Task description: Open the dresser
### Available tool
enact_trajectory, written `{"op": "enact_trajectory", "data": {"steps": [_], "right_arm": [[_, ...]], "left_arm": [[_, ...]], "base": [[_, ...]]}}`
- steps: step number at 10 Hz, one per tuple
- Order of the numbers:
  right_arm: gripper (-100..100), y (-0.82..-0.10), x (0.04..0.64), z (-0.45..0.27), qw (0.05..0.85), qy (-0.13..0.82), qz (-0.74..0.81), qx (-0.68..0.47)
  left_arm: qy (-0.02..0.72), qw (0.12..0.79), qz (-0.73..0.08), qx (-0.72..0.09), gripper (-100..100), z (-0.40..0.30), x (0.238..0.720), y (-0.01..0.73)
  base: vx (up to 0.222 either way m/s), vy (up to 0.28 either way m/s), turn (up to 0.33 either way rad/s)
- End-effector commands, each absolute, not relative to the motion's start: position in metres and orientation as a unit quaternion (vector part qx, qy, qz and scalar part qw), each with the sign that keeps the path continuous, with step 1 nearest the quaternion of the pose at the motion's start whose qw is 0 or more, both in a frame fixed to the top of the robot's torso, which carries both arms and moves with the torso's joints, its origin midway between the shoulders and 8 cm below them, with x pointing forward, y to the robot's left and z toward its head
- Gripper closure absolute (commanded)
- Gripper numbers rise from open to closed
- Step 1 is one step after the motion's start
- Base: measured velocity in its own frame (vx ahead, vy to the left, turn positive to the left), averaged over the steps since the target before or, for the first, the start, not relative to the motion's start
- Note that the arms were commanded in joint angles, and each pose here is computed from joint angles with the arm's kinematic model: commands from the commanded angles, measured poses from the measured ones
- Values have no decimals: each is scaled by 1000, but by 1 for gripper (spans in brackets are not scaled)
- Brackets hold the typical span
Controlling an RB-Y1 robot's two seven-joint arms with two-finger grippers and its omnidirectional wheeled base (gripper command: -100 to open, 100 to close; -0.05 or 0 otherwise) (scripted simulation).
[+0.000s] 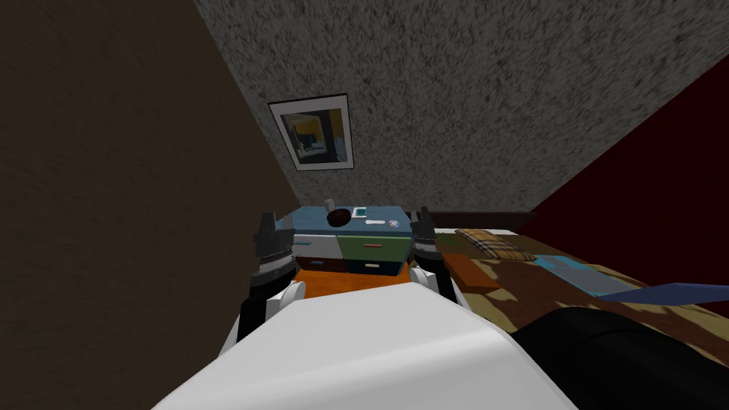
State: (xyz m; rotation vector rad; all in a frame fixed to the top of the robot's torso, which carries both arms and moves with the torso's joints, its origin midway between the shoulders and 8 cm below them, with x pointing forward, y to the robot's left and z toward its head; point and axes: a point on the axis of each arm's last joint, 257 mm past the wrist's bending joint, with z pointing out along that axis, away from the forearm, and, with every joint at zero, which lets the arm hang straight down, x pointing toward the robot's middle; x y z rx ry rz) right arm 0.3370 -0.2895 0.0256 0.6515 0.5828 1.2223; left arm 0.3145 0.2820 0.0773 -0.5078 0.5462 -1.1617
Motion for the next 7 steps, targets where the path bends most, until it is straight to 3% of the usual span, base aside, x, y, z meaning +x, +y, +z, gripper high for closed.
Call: {"op": "enact_trajectory", "data": {"steps": [1,7], "right_arm": [[0,-290,337,26,731,265,555,296],[0,-289,337,26,731,265,555,296]], "left_arm": [[252,771,-536,-234,0,77,315,282],[252,771,-536,-234,0,77,314,282]], "base": [[0,0,0],[0,0,0]]}}
